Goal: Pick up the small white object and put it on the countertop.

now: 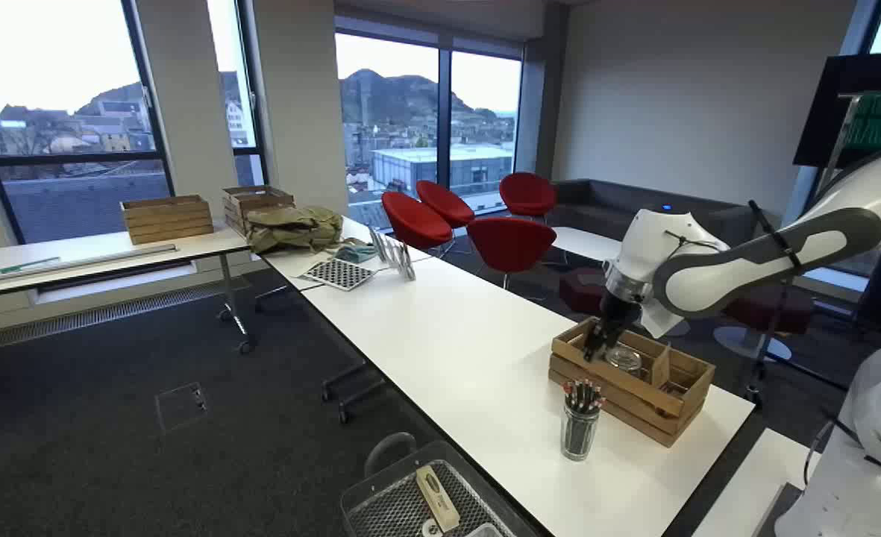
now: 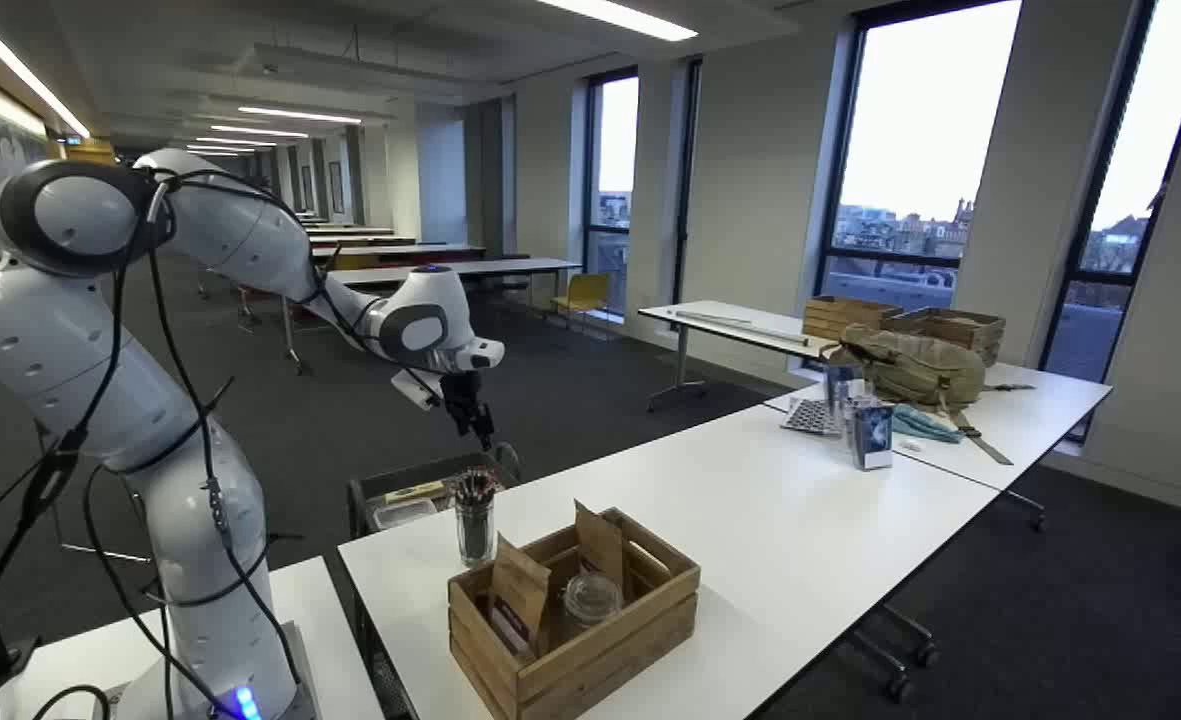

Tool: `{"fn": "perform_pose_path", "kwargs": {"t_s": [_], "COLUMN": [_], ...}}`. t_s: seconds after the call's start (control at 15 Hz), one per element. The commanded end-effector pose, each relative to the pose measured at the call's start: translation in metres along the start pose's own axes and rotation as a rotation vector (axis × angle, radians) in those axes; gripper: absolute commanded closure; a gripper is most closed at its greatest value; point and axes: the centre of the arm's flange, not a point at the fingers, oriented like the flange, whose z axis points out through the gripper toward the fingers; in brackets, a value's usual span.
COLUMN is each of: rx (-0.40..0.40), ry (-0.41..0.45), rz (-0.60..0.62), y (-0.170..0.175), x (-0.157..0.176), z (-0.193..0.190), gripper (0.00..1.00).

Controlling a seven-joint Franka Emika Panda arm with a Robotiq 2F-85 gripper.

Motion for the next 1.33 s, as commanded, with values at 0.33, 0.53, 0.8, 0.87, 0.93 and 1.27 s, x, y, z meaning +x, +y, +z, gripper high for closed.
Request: {"fn": "perform_pose_path", "kwargs": {"t_s": [0.33, 0.53, 0.8, 0.87, 0.93, 1.27], "rx": [0.023, 0.029, 0.021, 0.018, 0.018, 0.046], "ry": [-0.069, -0.106, -0.162, -0.178, -0.196, -0.274], "rz": [-0.017, -0.026, -0.023, -0.026, -0.028, -0.113], "y": [-0.049, -0.084, -0.123, -0.133, -0.143, -0.216], "x": [0.013, 0.022, 0.036, 0.040, 0.045, 0.069], "z": [0.022, 0.026, 0.021, 0.023, 0.027, 0.073], "gripper": [0.00, 0.00, 0.00, 0.00, 0.00, 0.00]}}
